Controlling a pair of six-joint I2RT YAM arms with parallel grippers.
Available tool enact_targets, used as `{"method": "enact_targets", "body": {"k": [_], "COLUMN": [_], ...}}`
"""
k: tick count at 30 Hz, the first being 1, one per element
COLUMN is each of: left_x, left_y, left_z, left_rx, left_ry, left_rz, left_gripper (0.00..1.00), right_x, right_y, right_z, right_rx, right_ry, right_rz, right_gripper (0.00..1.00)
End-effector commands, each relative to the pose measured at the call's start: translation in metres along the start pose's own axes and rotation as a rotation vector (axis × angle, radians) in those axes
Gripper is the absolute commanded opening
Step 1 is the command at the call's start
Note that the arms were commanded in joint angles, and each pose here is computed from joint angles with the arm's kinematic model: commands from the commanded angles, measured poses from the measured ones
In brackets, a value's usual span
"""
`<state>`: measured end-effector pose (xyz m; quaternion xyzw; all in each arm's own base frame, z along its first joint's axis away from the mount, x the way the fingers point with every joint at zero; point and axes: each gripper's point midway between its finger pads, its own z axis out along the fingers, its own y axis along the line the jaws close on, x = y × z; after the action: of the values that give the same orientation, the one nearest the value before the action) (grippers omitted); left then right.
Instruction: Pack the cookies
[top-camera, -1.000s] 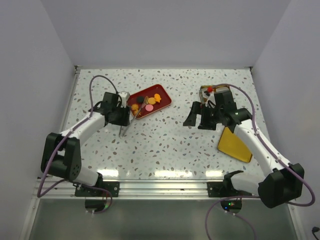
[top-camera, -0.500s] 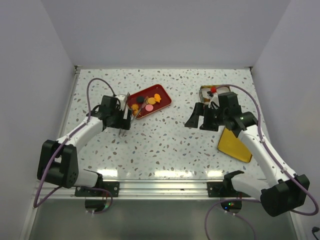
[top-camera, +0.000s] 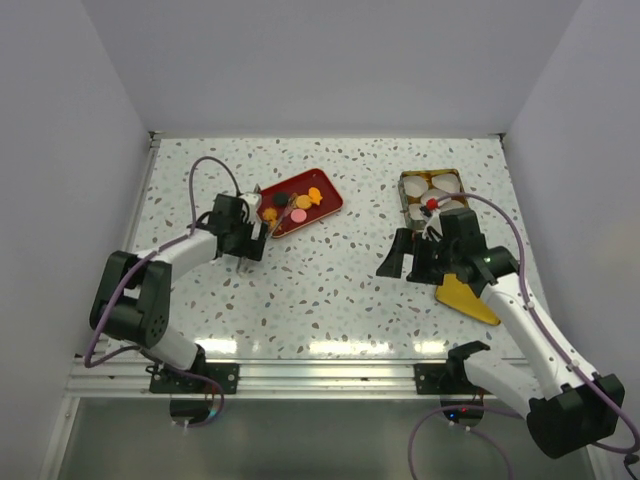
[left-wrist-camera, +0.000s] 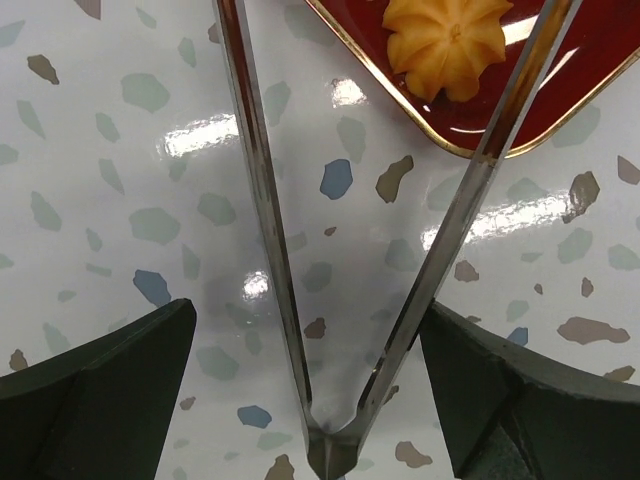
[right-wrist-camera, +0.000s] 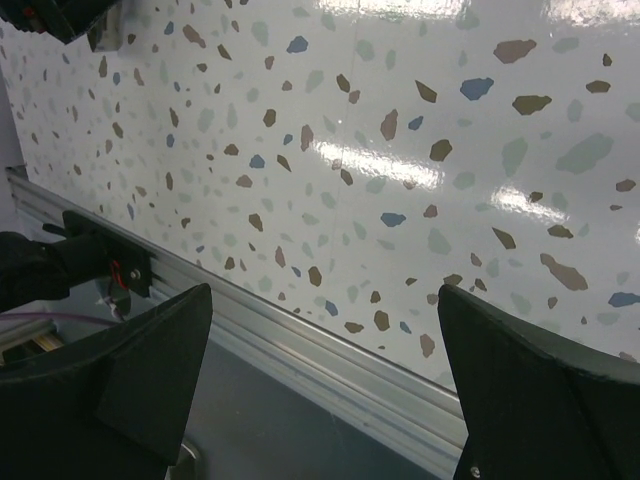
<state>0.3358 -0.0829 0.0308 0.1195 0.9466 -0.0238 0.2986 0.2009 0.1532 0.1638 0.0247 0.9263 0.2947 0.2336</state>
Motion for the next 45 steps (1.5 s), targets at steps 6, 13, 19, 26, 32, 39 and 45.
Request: {"method": "enact_targets", "body": {"k": [6, 13, 19, 26, 32, 39, 45], "left_x": [-0.016, -0.015, -0.033, -0.077, -0.108, -0.106, -0.1], "left_y": [-0.006, -0.017, -0.011, -0.001, 0.009, -0.011, -0.041], "left_z": [0.03, 0.04, 0.012, -0.048, -0.095, -0.123, -0.141], "left_rx": [0.027, 0.08, 0.051, -0.004, -0.05, 0.003, 0.074], "left_ry": [-0.052, -0.036, -0.062, -0.135, -0.202, -0.175, -0.175], "left_rz": [0.025, -0.006, -0.034, -0.057, -0.072, -0.051, -0.025], "left_gripper": [0.9, 0.5, 0.37, 0.36, 0.36, 0.44, 0.47], "right_x": [0.002, -0.003, -0.007, -0.019, -0.033, -0.058, -0.101], "right_y": [-0.01, -0.01, -0.007, 0.004, 0.016, 0.04, 0.09], "right_z": [0.001, 0.006, 0.007, 0.002, -0.001, -0.001, 0.003], "right_rx": [0.044, 0.051, 0.041, 0.018, -0.008, -0.078, -0.256], "right_ry": [-0.009, 0.001, -0.002, -0.037, -0.052, -0.077, -0.111], "right_rz": [0.006, -0.007, -0.009, -0.003, -0.009, -0.003, 0.076], "right_gripper": [0.99, 0.99, 0.99, 0.99, 0.99, 0.99, 0.99]}}
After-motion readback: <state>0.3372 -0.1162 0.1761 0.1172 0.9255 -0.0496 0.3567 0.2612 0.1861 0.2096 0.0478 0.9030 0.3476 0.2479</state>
